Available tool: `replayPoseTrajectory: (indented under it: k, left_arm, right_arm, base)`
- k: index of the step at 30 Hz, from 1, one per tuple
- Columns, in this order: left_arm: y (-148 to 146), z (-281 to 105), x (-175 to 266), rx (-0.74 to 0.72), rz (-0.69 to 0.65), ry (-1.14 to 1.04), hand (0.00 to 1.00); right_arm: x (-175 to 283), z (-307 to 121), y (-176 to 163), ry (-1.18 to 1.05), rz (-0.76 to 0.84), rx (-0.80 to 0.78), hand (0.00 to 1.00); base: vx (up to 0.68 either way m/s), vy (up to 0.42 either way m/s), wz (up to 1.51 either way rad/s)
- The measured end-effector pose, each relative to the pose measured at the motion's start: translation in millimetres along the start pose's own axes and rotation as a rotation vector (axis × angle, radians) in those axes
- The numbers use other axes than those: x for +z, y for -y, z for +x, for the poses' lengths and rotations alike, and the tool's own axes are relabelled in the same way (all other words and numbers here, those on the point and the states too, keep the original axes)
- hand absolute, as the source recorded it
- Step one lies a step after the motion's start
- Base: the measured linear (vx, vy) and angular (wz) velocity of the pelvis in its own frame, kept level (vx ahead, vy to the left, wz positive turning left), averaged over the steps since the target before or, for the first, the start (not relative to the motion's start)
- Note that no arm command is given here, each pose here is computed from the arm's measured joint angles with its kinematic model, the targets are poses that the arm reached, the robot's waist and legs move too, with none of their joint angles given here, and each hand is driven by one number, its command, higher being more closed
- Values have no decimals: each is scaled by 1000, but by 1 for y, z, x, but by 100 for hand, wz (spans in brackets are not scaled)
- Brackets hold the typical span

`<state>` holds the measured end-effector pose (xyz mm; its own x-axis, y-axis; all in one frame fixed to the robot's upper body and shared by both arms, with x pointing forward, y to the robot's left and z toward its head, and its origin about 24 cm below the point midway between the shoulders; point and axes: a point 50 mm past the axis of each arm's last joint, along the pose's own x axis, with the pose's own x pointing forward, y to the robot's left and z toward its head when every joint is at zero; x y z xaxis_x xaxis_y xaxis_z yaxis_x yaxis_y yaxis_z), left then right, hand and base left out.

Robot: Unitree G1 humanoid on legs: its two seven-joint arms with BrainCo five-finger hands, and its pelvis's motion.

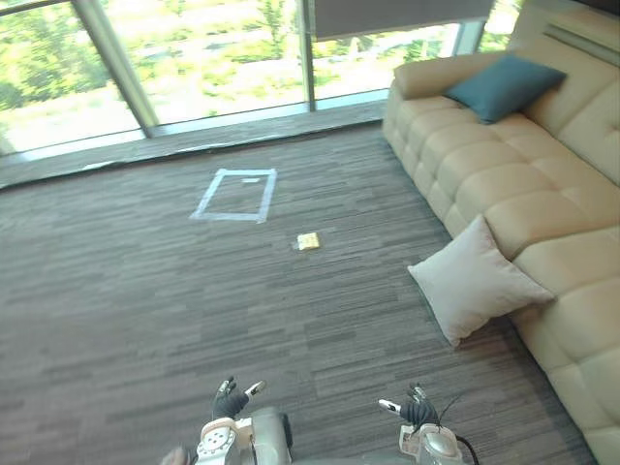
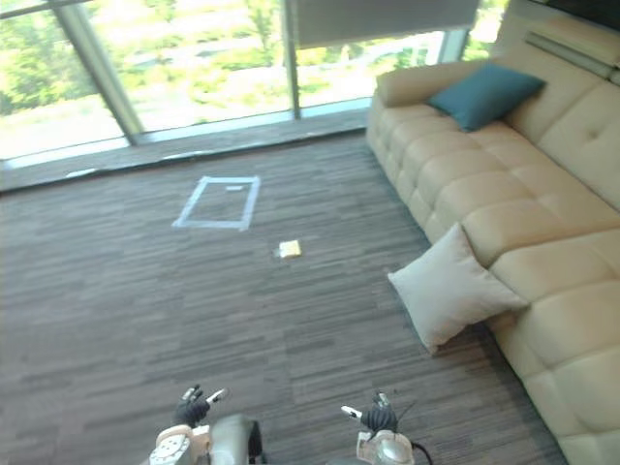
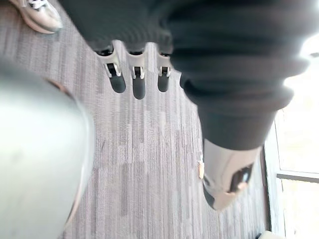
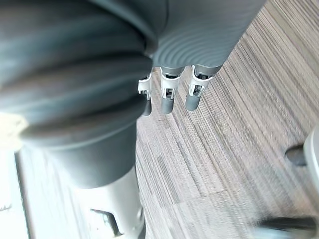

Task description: Pick up cushions and gather them together orderly.

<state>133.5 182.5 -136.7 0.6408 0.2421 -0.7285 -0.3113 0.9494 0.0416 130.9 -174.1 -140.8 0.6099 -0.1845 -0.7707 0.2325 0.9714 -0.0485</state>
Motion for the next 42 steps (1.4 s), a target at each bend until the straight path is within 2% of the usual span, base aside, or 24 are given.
replayPoseTrajectory:
  k: [6, 11, 18, 22, 25, 35, 38, 42]
  left_arm:
    - [-22, 1, -2, 43, 46, -15, 0]
    - [-14, 2, -13, 25, 58, -84, 0]
    - [-7, 4, -17, -39, 160, -122, 0]
    - [4, 3, -19, -60, 123, -124, 0]
    - [6, 3, -13, -37, 50, -90, 0]
    - [2, 1, -6, -14, 12, -33, 0]
    - [-12, 4, -2, 19, 26, -31, 0]
    - [-14, 5, -6, 23, 36, -56, 0]
  right_arm:
    - [-15, -8, -15, -36, -12, 51, 0]
    - [-1, -6, -13, 26, -7, 50, 0]
    - [5, 3, 1, 21, -34, 12, 0]
    - [2, 3, 27, -3, -6, -70, 0]
    - [3, 4, 28, -2, -24, -69, 0]
    - [-13, -2, 26, -48, -26, -63, 0]
    - [-21, -5, 10, -70, -19, -23, 0]
    - [-21, -6, 7, -66, -31, -6, 0]
  base:
    - [632, 338, -103]
    - [316, 190, -99]
    - [353, 42, -18]
    - [437, -123, -10]
    - [333, -74, -44]
    - [341, 156, -97]
    - [355, 306, -72]
    - [214, 211, -101]
